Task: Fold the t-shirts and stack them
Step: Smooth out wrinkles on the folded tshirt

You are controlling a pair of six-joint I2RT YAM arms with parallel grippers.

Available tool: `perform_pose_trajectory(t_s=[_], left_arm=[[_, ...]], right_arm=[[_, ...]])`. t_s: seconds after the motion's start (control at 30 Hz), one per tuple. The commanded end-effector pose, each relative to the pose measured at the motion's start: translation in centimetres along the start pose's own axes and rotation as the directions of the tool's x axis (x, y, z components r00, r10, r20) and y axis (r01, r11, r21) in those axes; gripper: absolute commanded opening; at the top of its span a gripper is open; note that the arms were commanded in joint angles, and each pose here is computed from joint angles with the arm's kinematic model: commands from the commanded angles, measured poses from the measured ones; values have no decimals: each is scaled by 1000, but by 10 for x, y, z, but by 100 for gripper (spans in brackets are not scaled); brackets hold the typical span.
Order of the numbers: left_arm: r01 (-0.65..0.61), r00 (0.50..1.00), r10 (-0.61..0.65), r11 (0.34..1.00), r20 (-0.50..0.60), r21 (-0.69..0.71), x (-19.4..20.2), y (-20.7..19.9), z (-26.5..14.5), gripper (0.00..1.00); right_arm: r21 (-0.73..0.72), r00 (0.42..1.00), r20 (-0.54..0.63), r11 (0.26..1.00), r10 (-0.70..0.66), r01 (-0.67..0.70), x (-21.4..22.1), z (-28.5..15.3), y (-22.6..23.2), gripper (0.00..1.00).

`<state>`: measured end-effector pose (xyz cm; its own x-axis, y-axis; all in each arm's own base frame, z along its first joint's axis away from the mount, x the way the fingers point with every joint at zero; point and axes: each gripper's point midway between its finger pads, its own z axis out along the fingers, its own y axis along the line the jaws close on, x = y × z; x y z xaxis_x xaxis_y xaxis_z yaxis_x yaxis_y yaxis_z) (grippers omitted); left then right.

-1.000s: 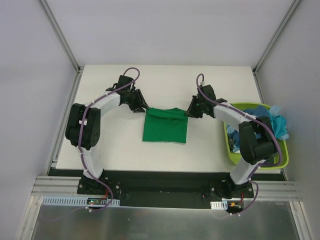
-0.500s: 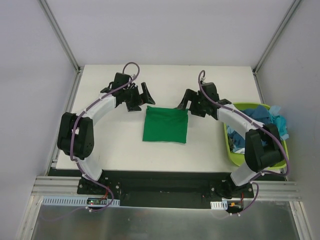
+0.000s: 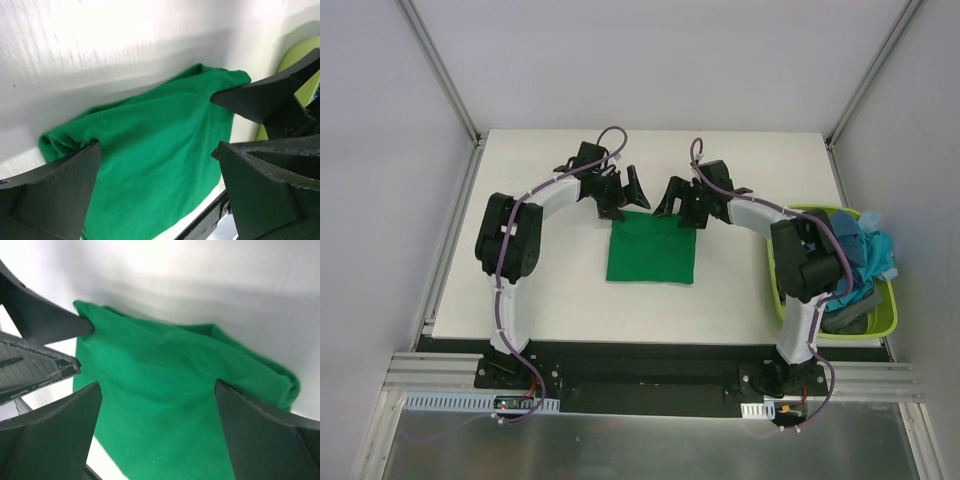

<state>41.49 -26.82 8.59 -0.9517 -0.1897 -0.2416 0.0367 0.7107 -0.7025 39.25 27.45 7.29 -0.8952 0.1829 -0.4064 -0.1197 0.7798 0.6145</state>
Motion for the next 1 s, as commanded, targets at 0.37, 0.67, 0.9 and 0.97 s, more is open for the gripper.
perform_pose_trajectory(t_s=[0.37, 0.67, 0.9, 0.97], left_arm=[[50, 999, -50, 997, -4, -57, -3, 28, 10, 99], [-89, 986, 98, 994, 135, -67, 25, -8, -76, 99], [-48, 974, 84, 984, 209, -173, 86, 25, -116, 99], [-23, 966, 74, 978, 246, -206, 98, 37, -128, 99]], right_arm=[[57, 1000, 1, 998, -13, 13, -20, 3, -21, 96], [60, 983, 113, 988, -147, 141, -12, -84, 6, 96], [164, 985, 81, 977, -151, 136, 31, -93, -23, 96], [220, 986, 51, 965, -157, 142, 40, -92, -33, 96]])
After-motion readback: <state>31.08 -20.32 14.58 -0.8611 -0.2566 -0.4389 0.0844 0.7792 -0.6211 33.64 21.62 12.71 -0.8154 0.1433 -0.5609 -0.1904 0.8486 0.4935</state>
